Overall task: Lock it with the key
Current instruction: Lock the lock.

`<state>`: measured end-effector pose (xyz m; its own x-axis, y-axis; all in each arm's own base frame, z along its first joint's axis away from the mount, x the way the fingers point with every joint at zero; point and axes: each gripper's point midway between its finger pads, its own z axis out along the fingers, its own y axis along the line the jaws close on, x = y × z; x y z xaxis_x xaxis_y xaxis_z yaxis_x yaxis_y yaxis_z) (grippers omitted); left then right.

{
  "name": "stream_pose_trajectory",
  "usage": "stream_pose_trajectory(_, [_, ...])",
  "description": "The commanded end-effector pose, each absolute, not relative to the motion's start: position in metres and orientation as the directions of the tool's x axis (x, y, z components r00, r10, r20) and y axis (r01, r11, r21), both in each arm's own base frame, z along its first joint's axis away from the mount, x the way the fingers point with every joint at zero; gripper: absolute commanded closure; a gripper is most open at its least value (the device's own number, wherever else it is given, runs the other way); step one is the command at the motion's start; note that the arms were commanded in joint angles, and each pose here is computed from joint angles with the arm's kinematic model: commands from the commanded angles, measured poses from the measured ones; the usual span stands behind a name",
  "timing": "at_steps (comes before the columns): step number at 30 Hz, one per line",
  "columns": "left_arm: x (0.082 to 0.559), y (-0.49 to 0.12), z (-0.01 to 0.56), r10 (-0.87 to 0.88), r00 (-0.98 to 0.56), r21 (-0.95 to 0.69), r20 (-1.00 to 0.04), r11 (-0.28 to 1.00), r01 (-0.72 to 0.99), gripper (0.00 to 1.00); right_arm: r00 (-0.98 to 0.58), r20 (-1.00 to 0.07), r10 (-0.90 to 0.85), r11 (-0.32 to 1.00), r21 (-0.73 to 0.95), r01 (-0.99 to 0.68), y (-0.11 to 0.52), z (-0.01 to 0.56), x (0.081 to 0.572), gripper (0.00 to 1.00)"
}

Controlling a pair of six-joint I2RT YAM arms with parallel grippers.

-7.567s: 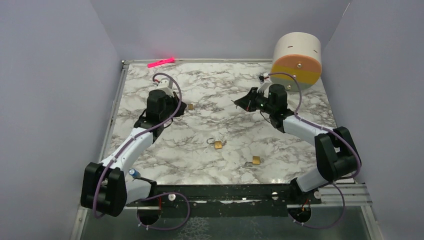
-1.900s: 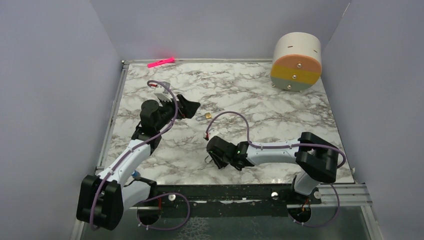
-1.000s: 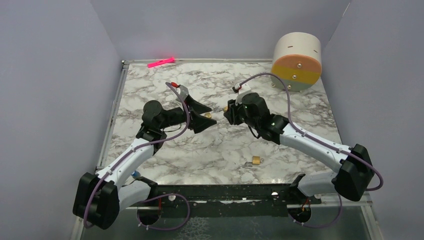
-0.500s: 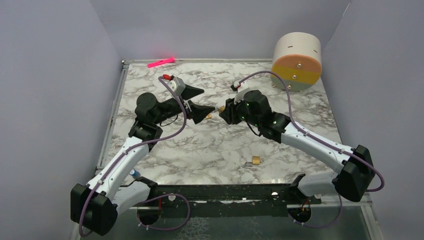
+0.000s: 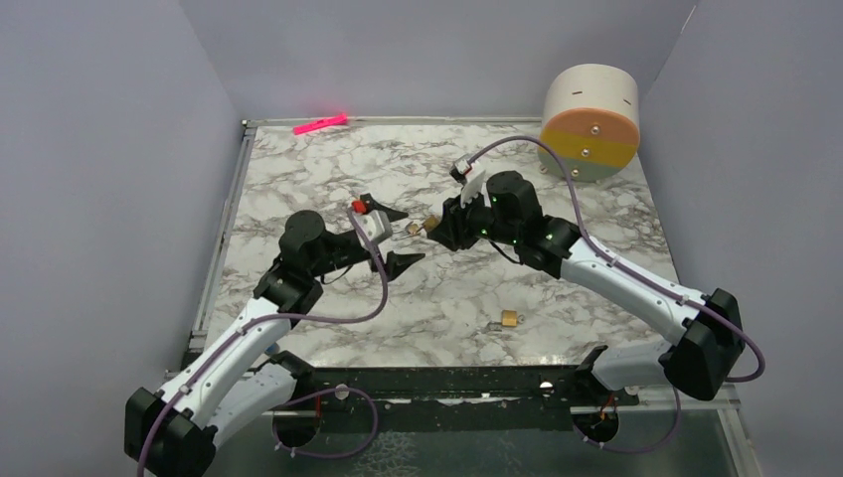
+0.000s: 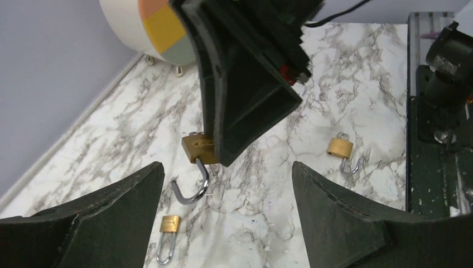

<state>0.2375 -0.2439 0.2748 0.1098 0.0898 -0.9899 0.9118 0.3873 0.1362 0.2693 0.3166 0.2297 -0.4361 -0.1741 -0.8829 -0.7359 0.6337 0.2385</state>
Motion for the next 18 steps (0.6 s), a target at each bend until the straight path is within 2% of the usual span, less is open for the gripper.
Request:
stream_pose_trajectory(1, [0.227,-0.237,0.285,0.147,0.336,0.366,-0.931,0.402,0.839,0.15,-0.472,-0.865,-0.171,0.563,0.307,-0.767,0.328,0.24,0.264,0.82])
stream_pose_trajectory(6, [0.219,-0.25,0.269,0.18,0.36,0.402,-0.915,0.357,0.843,0.17,-0.508,-0.843,-0.177,0.532,0.352,-0.77,0.33,0.238,0.263,0.83])
stream_pose_trajectory(9, [0.222,-0.256,0.261,0.218,0.359,0.416,-0.908,0.349,0.84,0.21,-0.498,-0.849,-0.174,0.516,0.352,-0.781,0.33,0.243,0.26,0.83])
stream_pose_trajectory(15, [0.236,-0.252,0.243,0.379,0.384,0.52,-0.842,0.386,0.762,0.24,-0.494,-0.851,-0.177,0.501,0.354,-0.79,0.33,0.243,0.257,0.83])
stream_pose_trajectory(18, [0.239,-0.248,0.243,0.407,0.39,0.545,-0.826,0.402,0.736,0.26,-0.496,-0.851,-0.174,0.489,0.363,-0.793,0.33,0.244,0.254,0.82])
